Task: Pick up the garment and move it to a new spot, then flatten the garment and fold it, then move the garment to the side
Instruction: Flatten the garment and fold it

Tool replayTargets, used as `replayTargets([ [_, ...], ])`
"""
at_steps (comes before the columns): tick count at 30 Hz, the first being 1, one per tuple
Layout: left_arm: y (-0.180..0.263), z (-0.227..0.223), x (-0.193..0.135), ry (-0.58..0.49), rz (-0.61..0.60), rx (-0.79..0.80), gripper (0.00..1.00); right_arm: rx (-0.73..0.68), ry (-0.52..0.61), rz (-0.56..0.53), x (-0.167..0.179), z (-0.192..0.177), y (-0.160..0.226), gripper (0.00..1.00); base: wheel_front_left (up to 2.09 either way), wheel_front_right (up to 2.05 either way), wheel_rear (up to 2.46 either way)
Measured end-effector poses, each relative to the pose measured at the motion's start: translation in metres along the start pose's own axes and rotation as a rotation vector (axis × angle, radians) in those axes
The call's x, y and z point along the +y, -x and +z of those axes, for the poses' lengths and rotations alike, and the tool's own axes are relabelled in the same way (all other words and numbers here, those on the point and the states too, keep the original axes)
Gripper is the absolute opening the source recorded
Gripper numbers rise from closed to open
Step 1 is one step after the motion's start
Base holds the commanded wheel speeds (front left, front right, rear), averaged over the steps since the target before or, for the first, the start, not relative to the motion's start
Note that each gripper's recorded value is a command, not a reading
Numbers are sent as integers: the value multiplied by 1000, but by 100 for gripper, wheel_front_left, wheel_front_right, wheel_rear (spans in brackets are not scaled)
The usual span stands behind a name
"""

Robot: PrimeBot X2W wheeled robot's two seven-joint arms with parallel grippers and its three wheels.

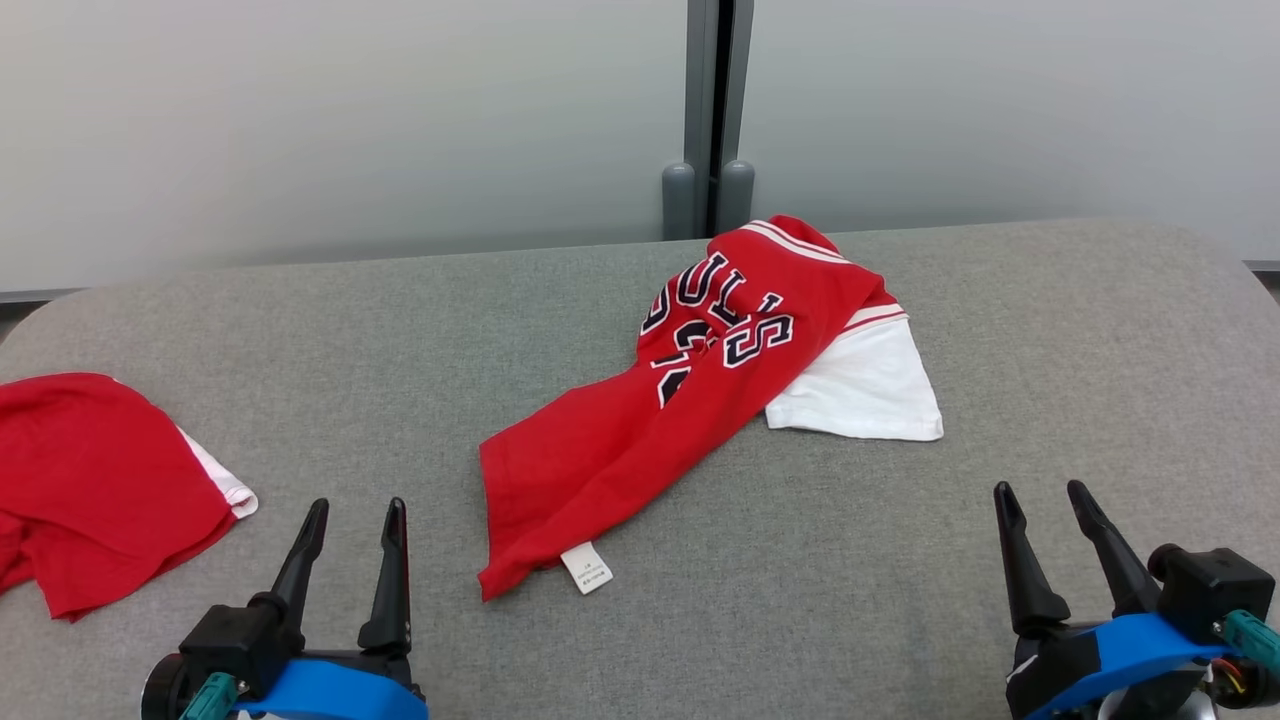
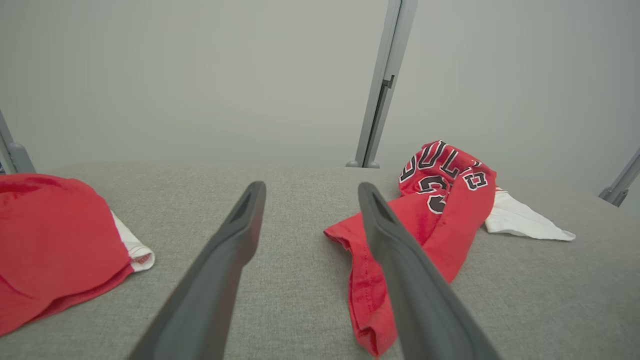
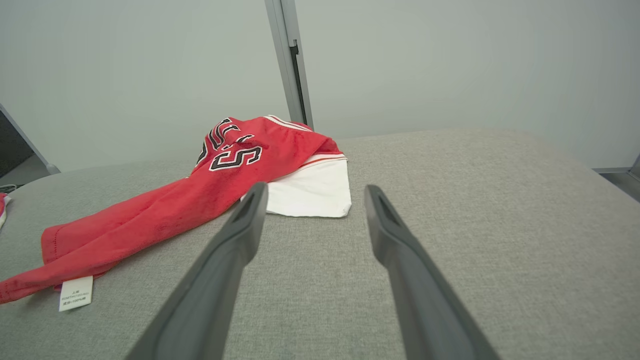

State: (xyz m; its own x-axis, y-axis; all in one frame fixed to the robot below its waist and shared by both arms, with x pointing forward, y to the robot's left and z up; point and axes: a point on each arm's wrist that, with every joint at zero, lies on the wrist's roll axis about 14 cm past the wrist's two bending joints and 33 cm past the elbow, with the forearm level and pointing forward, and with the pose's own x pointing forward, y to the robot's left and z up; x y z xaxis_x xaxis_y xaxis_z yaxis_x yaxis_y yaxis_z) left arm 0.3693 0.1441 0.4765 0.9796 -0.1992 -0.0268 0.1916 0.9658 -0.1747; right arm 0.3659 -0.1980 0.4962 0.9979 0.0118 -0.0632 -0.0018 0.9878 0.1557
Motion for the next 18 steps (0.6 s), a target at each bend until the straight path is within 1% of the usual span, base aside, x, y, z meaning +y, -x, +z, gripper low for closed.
replayTargets([
  [8, 0, -16, -6, 15, -19, 46, 100, 15, -2, 5, 2, -5, -3, 100, 0, 0, 0],
  [10, 2, -29, -10, 26, -26, 98, 100, 22, -5, 9, 3, -8, -3, 100, 0, 0, 0],
  [13, 6, -56, -22, 72, -46, 210, 100, 33, -8, 15, 5, -12, -4, 100, 0, 0, 0],
  [18, 10, -85, -33, 110, -70, 331, 100, 41, -16, 27, 10, -15, -7, 100, 0, 0, 0],
])
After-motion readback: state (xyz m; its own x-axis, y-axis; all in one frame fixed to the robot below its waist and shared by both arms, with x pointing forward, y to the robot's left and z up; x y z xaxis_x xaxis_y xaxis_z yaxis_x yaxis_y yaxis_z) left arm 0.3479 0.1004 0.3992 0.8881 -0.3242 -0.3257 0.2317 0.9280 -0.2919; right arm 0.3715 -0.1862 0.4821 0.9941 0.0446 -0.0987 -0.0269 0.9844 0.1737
